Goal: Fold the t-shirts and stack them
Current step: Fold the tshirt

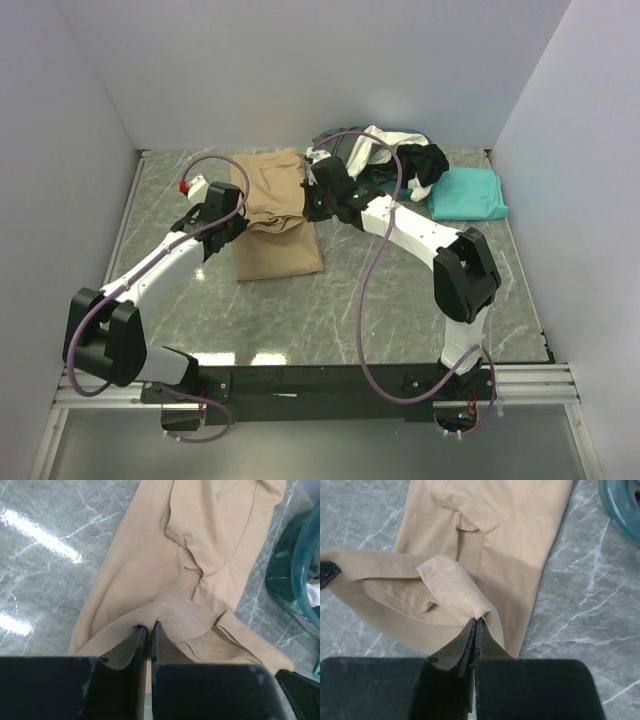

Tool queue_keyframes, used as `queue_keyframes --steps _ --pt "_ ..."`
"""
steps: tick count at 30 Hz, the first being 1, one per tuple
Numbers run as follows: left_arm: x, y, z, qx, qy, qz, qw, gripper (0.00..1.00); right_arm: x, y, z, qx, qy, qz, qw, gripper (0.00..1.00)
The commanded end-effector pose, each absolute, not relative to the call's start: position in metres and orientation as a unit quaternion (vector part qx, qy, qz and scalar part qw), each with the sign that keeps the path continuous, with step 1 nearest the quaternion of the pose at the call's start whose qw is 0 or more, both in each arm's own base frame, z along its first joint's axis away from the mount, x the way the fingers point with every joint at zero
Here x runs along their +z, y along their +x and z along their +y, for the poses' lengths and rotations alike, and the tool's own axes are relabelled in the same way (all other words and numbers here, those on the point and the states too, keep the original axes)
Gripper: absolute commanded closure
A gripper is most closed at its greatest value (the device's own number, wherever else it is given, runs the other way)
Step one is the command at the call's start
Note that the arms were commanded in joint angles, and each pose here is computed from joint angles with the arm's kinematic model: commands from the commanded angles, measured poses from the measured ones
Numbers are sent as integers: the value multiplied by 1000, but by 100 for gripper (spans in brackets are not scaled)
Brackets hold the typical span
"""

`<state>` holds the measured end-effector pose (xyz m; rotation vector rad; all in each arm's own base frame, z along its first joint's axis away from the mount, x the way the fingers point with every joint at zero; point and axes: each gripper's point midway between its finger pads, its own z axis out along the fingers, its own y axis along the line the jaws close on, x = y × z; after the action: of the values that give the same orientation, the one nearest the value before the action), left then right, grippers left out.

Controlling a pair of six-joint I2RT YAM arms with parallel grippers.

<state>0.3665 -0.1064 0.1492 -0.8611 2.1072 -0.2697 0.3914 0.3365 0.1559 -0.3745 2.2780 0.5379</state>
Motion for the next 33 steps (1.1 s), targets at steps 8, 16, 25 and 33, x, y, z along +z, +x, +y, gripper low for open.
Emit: queue_keyframes --steps 8,16,25,33 --pt "145 403 -112 -124 -311 850 407 94 147 419 337 214 -148 894 365 100" --pt "129 418 -104 -107 -317 859 387 81 122 443 333 195 -153 905 345 89" --pt "149 426 -97 -129 -318 851 397 1 164 442 331 213 -172 889 367 19" --pt "133 365 -96 -160 -321 856 373 1 169 363 327 270 -187 870 367 16"
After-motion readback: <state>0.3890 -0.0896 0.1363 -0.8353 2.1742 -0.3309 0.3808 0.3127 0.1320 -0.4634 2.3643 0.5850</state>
